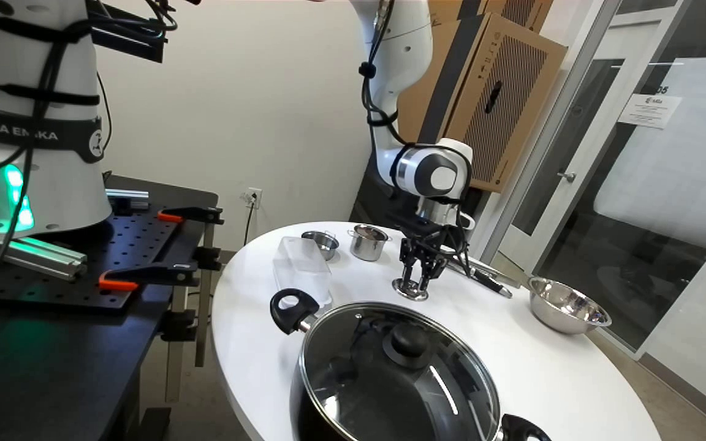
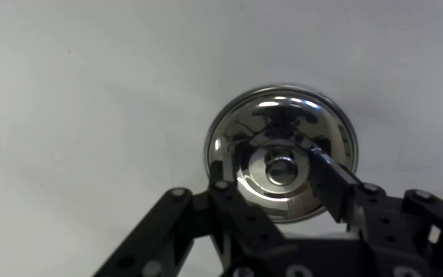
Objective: Pick up the silver lid from the table and put it on the small silver pot
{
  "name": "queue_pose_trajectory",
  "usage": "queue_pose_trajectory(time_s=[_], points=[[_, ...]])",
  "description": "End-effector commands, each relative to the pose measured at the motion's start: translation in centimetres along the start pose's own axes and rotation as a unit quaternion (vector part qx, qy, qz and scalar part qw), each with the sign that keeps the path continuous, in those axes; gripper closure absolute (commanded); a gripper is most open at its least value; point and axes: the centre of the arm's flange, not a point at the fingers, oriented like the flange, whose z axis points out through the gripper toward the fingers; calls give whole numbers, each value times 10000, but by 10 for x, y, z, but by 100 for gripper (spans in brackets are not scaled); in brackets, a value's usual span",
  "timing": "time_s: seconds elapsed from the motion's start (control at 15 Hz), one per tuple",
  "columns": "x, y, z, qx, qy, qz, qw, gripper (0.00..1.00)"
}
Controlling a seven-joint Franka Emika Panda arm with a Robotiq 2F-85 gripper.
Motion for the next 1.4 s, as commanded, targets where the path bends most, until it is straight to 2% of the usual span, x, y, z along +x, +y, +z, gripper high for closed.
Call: queue_pose_trajectory(time_s=[0.0,0.2,0.27,0.33,0.53,0.8,1.13,1.33], points=[[10,-1,5,8,-10,155,9999,76],[11,-1,4,-6,-13,181,9998,99],[12,-1,3,-8,-7,190,9998,100],[12,-1,4,-7,-15,195,9998,96],[12,-1,4,-3,-47,193,9998,95],[-5,-6,-28,102,55,-27,9999,95],[-35,-16,-80,112,155,-612,9979,95],[-57,-27,-97,154,-34,-1197,9927,95]])
